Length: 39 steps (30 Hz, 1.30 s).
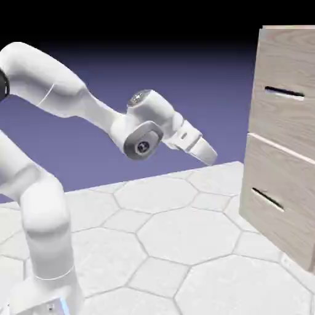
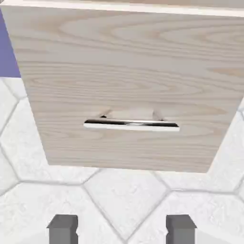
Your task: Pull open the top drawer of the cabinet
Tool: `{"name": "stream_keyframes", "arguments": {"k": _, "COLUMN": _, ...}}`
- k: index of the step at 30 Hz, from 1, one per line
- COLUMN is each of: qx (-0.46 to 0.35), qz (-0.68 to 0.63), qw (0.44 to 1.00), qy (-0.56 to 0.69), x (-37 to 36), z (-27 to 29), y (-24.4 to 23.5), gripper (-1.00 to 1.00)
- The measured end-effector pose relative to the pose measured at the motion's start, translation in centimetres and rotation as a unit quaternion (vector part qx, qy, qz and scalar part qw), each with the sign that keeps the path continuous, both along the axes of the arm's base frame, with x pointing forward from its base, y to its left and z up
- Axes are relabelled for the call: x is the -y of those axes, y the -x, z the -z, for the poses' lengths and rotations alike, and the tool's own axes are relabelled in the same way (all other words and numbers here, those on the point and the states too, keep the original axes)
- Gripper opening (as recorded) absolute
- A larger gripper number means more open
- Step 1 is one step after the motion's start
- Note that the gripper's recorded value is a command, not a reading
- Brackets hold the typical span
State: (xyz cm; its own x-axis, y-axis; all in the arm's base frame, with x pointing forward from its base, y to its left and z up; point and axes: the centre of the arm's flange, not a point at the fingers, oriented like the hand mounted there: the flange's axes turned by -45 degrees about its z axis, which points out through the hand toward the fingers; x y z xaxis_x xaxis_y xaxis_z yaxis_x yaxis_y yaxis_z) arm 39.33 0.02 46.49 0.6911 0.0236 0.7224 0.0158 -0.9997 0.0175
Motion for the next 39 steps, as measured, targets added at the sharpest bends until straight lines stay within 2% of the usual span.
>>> {"name": "stream_keyframes", "arguments": {"k": 18, "qx": 0.082, "qz": 0.151, "qw": 0.975, "qy": -0.141, "x": 4.1, "z": -7.1, "y": -4.7, "gripper": 0.0}}
{"name": "stream_keyframes", "arguments": {"k": 39, "qx": 0.172, "qz": 0.235, "qw": 0.881, "qy": -0.372, "x": 4.1, "z": -8.7, "y": -10.7, "gripper": 0.0}}
